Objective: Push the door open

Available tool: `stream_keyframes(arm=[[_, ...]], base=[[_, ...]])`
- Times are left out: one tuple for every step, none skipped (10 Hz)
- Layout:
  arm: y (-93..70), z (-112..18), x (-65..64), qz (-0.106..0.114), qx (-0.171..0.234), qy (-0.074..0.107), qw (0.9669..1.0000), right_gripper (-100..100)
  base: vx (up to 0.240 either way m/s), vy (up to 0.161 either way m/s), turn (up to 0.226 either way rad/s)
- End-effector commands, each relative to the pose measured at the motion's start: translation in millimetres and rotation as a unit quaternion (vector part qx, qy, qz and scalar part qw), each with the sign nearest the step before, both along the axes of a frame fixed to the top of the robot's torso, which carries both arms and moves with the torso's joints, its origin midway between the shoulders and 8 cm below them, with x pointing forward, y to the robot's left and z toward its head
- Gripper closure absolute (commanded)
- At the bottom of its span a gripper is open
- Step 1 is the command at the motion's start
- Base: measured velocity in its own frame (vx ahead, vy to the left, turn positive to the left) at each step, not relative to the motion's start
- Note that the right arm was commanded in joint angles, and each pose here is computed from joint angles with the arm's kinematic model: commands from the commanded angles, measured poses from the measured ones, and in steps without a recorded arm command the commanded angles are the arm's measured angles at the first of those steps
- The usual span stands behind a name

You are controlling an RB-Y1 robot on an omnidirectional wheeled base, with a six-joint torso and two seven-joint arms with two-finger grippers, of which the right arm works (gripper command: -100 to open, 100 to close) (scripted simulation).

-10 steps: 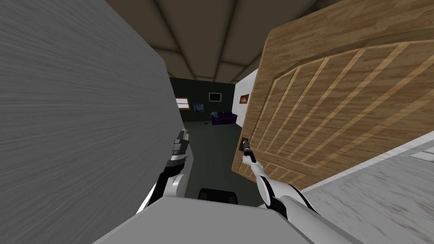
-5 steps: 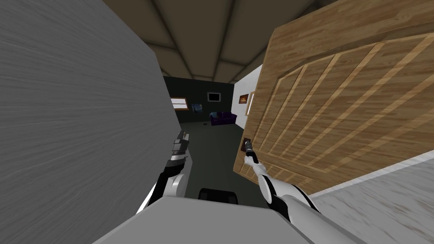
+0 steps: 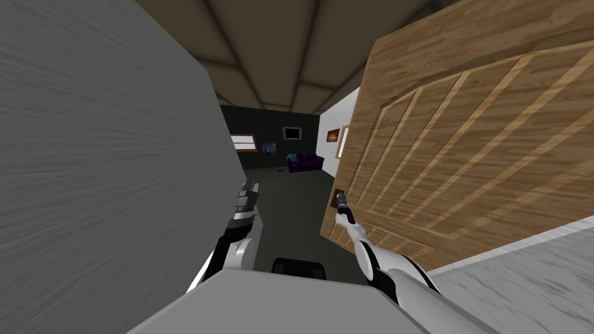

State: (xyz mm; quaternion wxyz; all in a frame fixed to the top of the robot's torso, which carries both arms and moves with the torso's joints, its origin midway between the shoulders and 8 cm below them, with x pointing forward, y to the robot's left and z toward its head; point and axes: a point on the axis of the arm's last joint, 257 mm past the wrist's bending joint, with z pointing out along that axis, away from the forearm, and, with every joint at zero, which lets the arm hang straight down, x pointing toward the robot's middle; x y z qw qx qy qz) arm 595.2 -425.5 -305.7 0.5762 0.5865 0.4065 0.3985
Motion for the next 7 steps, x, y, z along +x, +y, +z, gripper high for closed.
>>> stream_keyframes(arm=[[-18.2, 7.4, -4.1, -0.015, -0.003, -0.008, 0.9998, 100], [-23.6, 7.8, -5.8, -0.02, -0.003, -0.008, 0.9998, 100], [-28.7, 8.1, -7.6, -0.025, -0.003, -0.008, 0.9997, 100], [-35.1, 8.6, -9.8, -0.031, -0.003, -0.008, 0.9995, 100], [-40.2, 9.0, -11.6, -0.036, -0.003, -0.008, 0.9993, 100], [-40.2, 9.0, -11.6, -0.036, -0.003, -0.008, 0.9993, 100], [-40.2, 9.0, -11.6, -0.036, -0.003, -0.008, 0.9993, 100]], base=[[0.166, 0.08, -0.07], [0.183, 0.083, -0.077], [0.2, 0.07, -0.047], [0.209, 0.058, -0.056], [0.171, 0.064, -0.044], [0.108, 0.043, -0.025], [0.04, 0.012, -0.003]])
